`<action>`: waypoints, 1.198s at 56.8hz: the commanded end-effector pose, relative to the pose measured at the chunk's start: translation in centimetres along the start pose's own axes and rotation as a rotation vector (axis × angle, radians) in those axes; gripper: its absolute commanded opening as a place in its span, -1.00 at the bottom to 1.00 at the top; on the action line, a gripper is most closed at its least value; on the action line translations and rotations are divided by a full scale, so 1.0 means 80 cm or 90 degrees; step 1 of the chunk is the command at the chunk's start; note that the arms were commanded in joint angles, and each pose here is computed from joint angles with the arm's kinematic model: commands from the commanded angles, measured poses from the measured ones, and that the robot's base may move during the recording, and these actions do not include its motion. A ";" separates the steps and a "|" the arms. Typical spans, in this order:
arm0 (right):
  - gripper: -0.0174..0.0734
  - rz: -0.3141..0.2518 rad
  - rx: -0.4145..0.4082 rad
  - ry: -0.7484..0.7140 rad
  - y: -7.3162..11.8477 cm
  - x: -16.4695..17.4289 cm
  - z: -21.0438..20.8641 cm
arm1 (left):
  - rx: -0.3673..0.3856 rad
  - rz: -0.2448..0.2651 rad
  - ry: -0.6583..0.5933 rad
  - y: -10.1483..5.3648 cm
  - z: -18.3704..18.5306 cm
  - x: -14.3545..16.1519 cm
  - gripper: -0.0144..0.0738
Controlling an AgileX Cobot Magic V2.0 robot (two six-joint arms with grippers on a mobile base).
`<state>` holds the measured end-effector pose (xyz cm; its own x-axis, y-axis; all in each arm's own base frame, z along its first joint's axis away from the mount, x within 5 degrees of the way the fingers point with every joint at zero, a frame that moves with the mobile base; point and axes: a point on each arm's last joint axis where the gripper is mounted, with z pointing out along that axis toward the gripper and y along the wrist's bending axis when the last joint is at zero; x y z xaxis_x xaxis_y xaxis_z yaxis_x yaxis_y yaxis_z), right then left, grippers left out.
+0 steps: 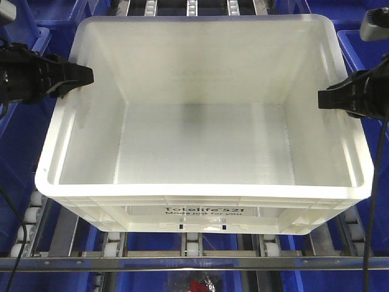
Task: Move bin from left to right shelf
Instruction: 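Hold the tote with both grippers while the base backs away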
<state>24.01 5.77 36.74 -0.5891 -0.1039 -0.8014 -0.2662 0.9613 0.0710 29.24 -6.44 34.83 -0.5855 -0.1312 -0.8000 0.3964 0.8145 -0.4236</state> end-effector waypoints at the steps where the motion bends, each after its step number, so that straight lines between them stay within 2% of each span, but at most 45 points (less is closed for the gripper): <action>1: -0.63 0.059 -0.072 -0.142 0.020 -0.034 -0.025 | 0.186 -0.026 0.013 -0.061 -0.023 -0.009 -0.68; 68: -0.63 0.059 -0.072 -0.142 0.020 -0.034 -0.025 | 0.186 -0.026 0.013 -0.061 -0.023 -0.009 -0.68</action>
<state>24.01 5.77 36.71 -0.5898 -0.1041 -0.8008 -0.2661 0.9613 0.0711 29.24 -6.44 34.83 -0.5860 -0.1309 -0.7996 0.3967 0.8141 -0.4240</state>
